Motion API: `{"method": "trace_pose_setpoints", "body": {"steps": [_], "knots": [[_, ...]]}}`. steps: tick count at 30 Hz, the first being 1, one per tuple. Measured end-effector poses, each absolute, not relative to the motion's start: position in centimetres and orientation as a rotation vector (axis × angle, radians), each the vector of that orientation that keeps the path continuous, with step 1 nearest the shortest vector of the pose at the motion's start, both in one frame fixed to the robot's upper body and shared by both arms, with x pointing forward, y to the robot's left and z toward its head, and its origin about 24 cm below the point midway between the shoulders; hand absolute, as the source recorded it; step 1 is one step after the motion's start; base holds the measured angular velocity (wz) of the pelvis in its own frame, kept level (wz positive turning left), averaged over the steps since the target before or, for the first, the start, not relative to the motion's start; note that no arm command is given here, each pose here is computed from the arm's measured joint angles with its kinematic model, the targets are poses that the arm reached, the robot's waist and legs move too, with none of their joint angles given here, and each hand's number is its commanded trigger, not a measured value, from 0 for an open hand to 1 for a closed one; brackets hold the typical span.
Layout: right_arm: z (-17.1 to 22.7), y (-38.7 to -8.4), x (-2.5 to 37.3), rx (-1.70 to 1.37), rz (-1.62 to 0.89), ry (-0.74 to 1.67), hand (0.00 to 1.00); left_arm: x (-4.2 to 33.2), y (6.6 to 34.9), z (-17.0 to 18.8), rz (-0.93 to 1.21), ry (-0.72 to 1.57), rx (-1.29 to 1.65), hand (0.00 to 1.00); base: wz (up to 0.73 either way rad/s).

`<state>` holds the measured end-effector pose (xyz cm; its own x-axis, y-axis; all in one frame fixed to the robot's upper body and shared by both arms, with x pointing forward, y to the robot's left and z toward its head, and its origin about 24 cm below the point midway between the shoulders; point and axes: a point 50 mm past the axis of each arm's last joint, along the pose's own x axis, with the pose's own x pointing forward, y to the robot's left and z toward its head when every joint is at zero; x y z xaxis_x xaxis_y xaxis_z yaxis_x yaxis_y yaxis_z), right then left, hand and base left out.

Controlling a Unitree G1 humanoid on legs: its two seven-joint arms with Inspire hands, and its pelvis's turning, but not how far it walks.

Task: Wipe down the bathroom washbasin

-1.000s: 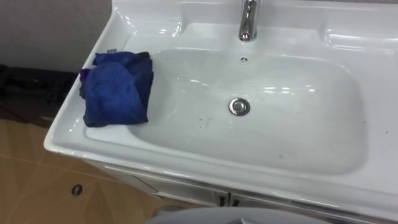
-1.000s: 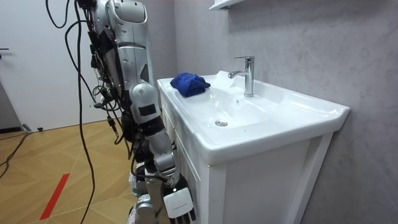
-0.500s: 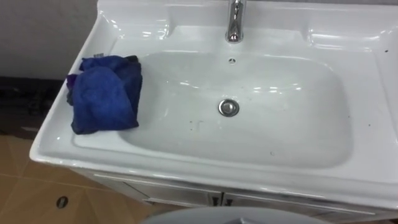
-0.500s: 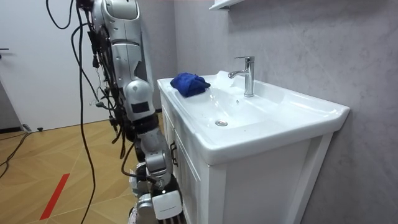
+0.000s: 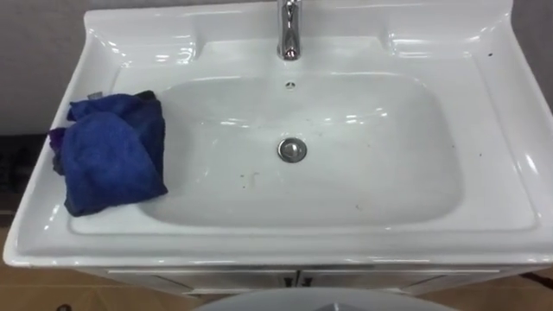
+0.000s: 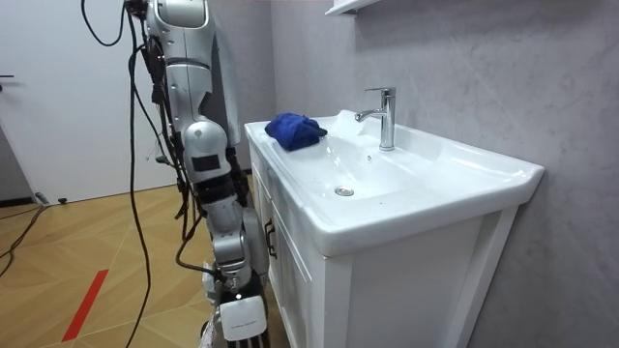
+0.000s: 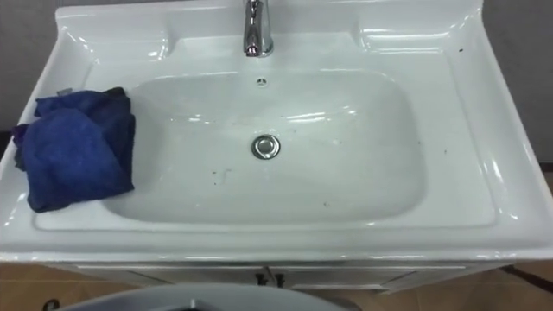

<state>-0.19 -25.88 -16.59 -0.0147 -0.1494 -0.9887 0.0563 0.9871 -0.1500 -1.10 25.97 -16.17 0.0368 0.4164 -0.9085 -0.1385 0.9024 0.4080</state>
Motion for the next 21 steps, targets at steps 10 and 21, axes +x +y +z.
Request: {"method": "trace_pose_setpoints", "body": {"steps": [10, 21], "knots": [[-16.7, -25.5, 0.0, -0.291, 0.066, 1.649, 0.0, 0.0, 24.4, -16.7, 0.125, 1.516, 0.328, 0.0, -0.08], [-16.8, -24.9, 1.6, -0.303, 0.076, 1.594, 0.0, -0.3, 24.2, -16.8, 0.019, 1.563, 0.376, 0.0, -0.04]]}}
